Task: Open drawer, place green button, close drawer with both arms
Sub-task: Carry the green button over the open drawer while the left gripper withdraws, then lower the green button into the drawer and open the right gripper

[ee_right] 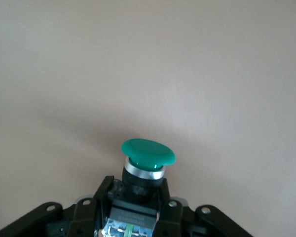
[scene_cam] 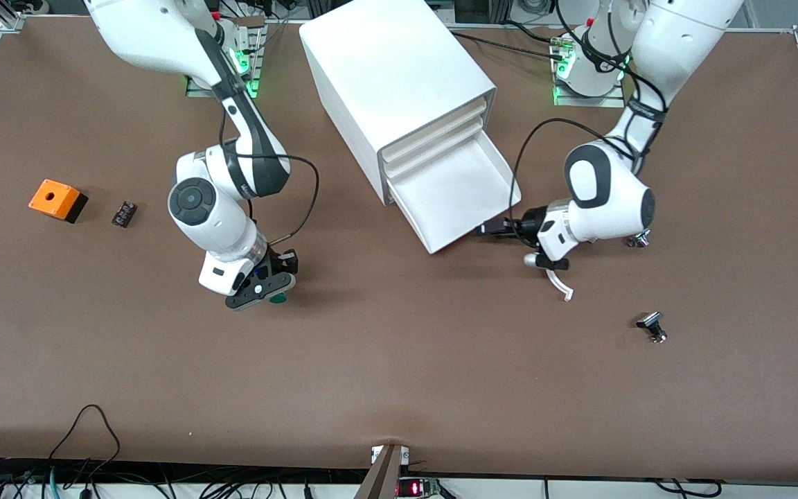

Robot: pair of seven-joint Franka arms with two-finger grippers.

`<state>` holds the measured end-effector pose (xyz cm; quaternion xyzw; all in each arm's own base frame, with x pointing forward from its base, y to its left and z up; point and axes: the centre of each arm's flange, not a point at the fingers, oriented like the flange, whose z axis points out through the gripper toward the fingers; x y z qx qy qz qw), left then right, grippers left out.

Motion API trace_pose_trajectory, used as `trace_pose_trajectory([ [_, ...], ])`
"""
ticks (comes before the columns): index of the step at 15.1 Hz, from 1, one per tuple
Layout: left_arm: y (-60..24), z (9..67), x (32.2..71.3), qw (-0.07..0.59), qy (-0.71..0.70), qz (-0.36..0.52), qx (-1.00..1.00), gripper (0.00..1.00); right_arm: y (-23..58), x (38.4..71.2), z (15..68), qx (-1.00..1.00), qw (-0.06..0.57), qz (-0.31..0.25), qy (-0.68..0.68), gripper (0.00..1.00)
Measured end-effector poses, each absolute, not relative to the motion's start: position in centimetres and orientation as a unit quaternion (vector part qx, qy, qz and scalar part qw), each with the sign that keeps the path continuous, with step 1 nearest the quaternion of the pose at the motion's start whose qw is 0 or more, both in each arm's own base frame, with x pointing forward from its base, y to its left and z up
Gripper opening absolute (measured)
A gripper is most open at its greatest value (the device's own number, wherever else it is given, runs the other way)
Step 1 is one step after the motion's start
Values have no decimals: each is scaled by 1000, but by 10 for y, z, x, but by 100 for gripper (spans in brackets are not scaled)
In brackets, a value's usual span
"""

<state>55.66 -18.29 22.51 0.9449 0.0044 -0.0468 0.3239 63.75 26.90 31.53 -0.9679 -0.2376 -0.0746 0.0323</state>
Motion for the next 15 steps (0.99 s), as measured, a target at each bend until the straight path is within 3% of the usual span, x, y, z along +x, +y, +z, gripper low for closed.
trace_pose_trajectory([
  [2, -135, 287, 598, 260, -51, 24, 964, 100, 299, 642, 358, -952, 42, -88, -292, 41],
  [5, -70, 378, 625, 192, -88, 94, 973, 100, 377, 618, 400, -907, 70, -111, -399, 41],
  [8, -36, 432, 612, 162, -108, 82, 978, 100, 456, 576, 403, -849, 79, -121, -509, 41],
  [11, -8, 504, 597, 88, -133, 37, 986, 100, 512, 548, 392, -794, 58, -127, -592, 41],
  [15, 0, 579, 574, -10, -52, -7, 999, 100, 564, 506, 349, -716, 9, -98, -691, 41],
])
